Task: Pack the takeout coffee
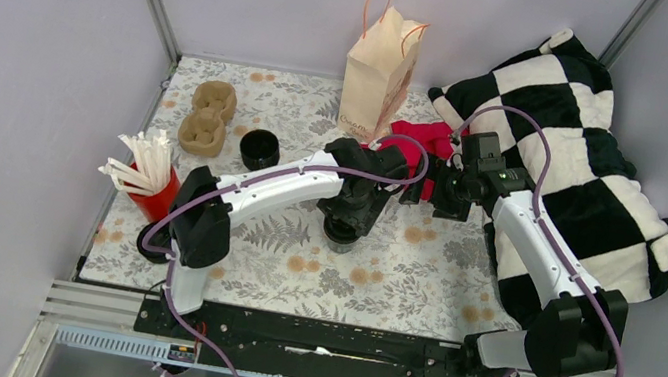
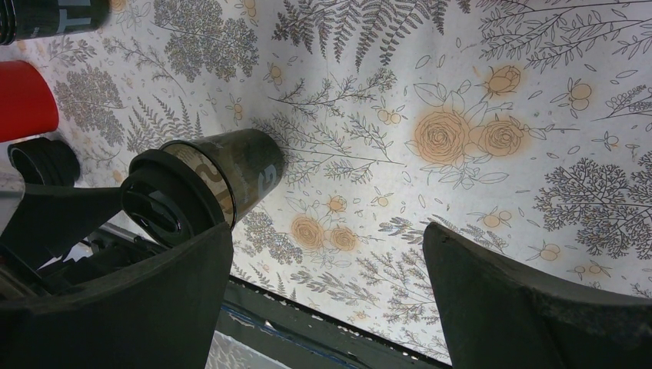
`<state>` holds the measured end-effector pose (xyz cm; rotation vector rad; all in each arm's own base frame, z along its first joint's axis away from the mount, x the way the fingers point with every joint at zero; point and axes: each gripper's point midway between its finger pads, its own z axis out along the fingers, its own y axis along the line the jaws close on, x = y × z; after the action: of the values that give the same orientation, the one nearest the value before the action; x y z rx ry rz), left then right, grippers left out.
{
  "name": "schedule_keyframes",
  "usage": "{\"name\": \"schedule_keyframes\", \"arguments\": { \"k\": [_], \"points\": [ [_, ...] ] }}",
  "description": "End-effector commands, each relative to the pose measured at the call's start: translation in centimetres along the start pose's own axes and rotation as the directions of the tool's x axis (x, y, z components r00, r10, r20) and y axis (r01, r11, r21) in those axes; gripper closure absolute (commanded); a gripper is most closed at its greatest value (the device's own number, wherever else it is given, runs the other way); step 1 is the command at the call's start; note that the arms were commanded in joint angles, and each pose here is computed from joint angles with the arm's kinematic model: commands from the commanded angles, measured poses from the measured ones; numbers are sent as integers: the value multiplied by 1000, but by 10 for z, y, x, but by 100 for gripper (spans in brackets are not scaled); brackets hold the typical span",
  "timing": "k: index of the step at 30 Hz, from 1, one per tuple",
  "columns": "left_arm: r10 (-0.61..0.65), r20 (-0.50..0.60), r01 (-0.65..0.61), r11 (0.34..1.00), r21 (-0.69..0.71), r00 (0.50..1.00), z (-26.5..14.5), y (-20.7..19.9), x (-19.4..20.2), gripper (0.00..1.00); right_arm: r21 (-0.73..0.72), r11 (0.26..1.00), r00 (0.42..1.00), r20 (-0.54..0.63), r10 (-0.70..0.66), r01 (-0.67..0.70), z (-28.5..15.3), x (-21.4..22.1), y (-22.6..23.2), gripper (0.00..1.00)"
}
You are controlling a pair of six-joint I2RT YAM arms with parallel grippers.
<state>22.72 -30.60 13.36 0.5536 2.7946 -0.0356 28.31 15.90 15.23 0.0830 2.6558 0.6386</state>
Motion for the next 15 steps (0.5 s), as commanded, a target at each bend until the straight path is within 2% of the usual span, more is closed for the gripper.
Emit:
{"name": "schedule_keyframes", "arguments": {
  "k": [1, 15],
  "points": [
    [5, -18, -5, 1000, -1, 1000, 4, 1, 2, 42, -11, 999, 999, 45, -30, 30, -9, -6, 3, 0],
    [5, -28, -6, 1000, -18, 1000, 11, 3, 3, 42, -14, 1000, 998, 49, -27, 28, -9, -4, 2, 0]
  ]
}}
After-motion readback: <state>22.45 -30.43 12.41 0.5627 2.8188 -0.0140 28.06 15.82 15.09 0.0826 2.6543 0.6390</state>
